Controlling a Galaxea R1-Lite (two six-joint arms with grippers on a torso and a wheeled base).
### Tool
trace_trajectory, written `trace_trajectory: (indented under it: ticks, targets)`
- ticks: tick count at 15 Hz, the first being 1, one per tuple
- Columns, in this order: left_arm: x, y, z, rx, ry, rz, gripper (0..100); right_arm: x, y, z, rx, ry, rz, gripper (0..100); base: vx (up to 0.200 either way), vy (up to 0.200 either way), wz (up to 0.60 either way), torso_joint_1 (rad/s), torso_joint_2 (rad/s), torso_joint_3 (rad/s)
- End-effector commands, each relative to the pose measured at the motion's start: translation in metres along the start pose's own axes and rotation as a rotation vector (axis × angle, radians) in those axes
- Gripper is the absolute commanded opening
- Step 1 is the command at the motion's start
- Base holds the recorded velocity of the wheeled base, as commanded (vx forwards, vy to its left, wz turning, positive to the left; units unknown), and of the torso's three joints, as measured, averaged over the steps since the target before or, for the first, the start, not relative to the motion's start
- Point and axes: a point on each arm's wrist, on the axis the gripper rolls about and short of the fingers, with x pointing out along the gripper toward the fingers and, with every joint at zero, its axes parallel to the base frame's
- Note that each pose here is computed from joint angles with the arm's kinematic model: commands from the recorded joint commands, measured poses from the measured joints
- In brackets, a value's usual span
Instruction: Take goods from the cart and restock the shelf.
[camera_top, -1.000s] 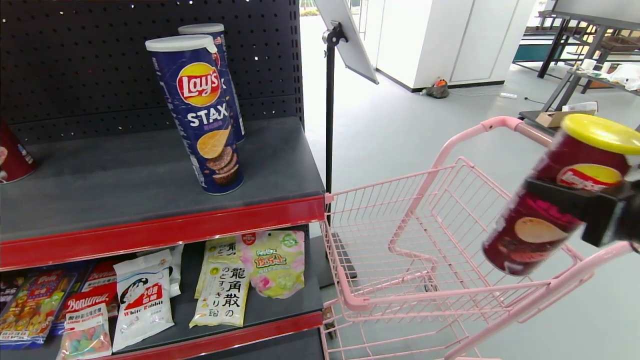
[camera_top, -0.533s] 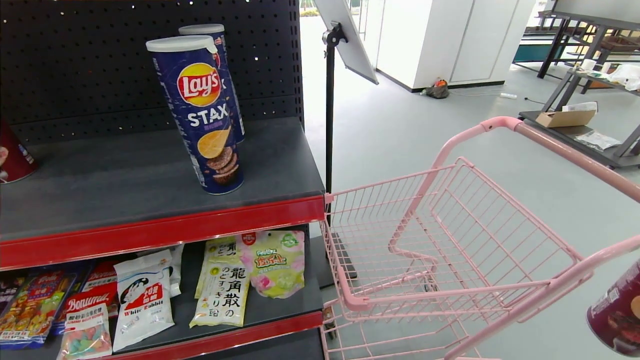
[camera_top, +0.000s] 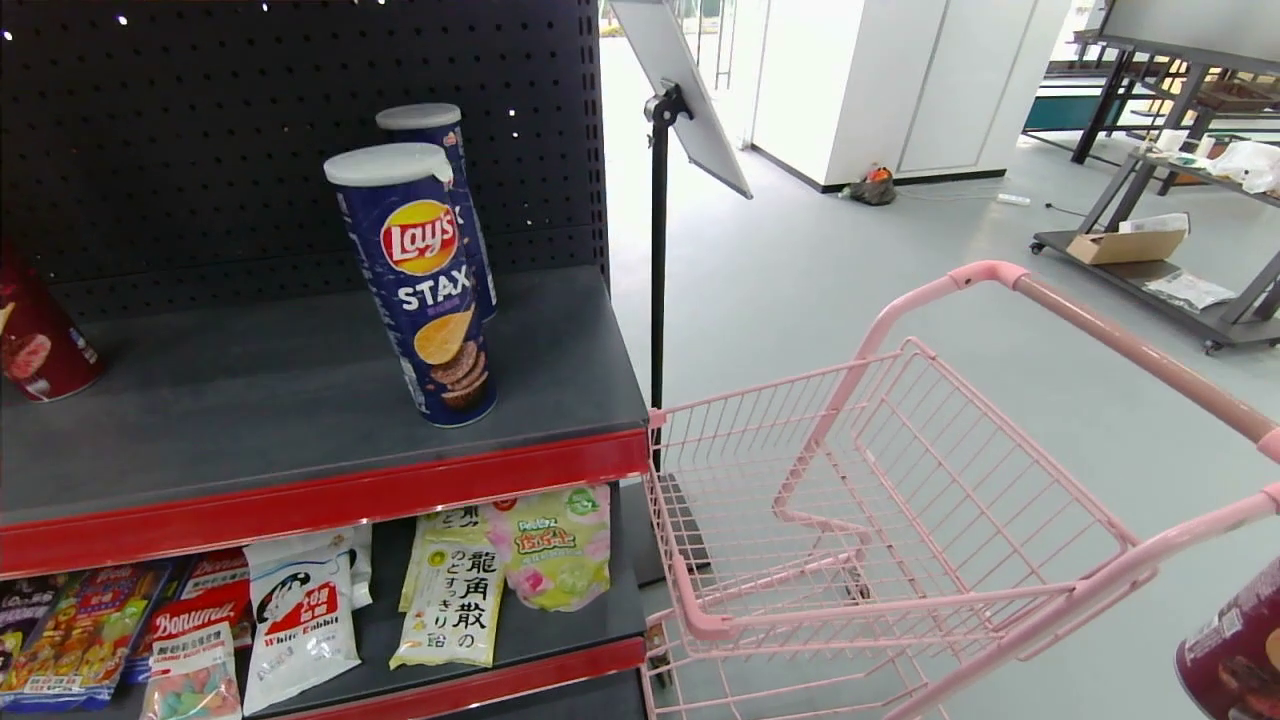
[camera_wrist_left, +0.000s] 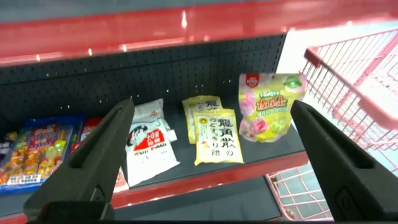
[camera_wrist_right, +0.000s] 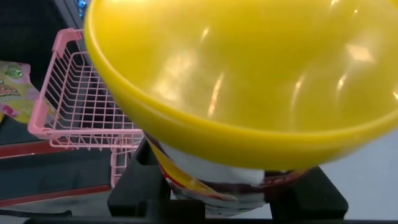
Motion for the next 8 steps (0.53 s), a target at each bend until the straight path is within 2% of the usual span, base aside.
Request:
trace_trajectory:
  ticks: [1, 4, 8]
  targets:
    - [0.0000, 0.0000, 0.0003, 0.000, 0.000, 0.000, 100, 0.0012, 0.0005, -0.0025, -0.002, 0.010, 0.003, 0, 0.000, 0.000, 0.00, 0.212, -0.57, -0.349]
    - [0.0001, 0.0000, -0.0002, 0.000, 0.003, -0.001, 100, 0.0000, 0.0006, -0.0038, -0.002, 0.007, 0.004, 0, 0.000, 0.000, 0.00, 0.227, -0.59, -0.369]
    - [0.0000, 0.0000, 0.0003, 0.000, 0.000, -0.001, 100, -0.0018, 0.0011, -0.0049, -0.003, 0.000, 0.029, 0, 0.000, 0.000, 0.00, 0.182, -0.44, -0.266]
